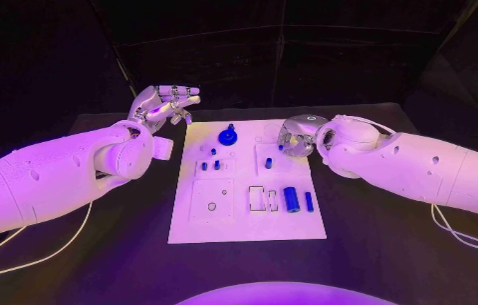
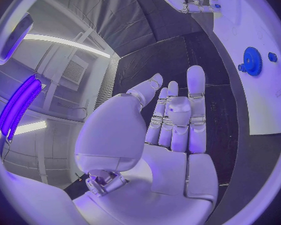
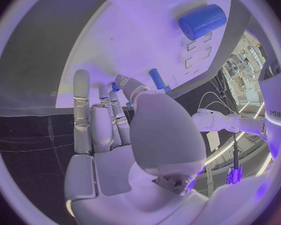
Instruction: Assemble the parts on the task board
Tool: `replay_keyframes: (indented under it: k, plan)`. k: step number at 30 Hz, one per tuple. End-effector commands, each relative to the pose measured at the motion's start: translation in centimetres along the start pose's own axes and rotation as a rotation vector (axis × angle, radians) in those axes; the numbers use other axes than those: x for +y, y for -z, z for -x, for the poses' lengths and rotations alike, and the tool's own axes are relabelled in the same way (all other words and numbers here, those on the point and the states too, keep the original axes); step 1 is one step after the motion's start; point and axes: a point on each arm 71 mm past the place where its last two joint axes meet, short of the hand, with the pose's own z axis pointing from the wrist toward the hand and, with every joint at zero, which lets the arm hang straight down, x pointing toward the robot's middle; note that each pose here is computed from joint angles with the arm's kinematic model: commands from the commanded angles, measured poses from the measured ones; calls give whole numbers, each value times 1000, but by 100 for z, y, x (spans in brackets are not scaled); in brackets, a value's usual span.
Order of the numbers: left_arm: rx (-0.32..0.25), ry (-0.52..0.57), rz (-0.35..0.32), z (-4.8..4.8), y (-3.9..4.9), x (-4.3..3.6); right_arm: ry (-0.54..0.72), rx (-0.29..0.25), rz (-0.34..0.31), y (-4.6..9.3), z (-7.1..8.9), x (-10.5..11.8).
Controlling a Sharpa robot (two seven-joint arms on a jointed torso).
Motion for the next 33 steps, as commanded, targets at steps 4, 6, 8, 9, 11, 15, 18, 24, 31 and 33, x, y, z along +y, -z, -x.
replay_keyframes:
  k: [4,6,8,9,11,15,18,24,31,33]
  plan:
    - [2,18,-14,-6,-8,-14,-11,-1,18,-23,0,30]
    - [3,19,-13,-4,-10,-12,-14,-6,19,-30,1,33]
    - [4,19,-11,-4,-11,-10,-17,-8,20,-38,2,35]
    - [5,19,-11,-4,-11,-10,-17,-9,20,-39,2,35]
    - [7,21,-9,-6,-13,-8,-21,-9,19,-47,2,35]
    - [11,23,-6,-11,-14,-6,-23,-5,17,-60,-3,37]
    - [10,22,-2,-11,-14,-3,-22,5,12,-68,-11,36]
    - [17,26,5,-27,-6,-4,-18,24,1,-76,-24,41]
    - [23,29,10,-44,-9,-1,1,42,-9,-107,-45,52]
    - [26,30,11,-48,-9,-1,9,55,-13,-112,-61,54]
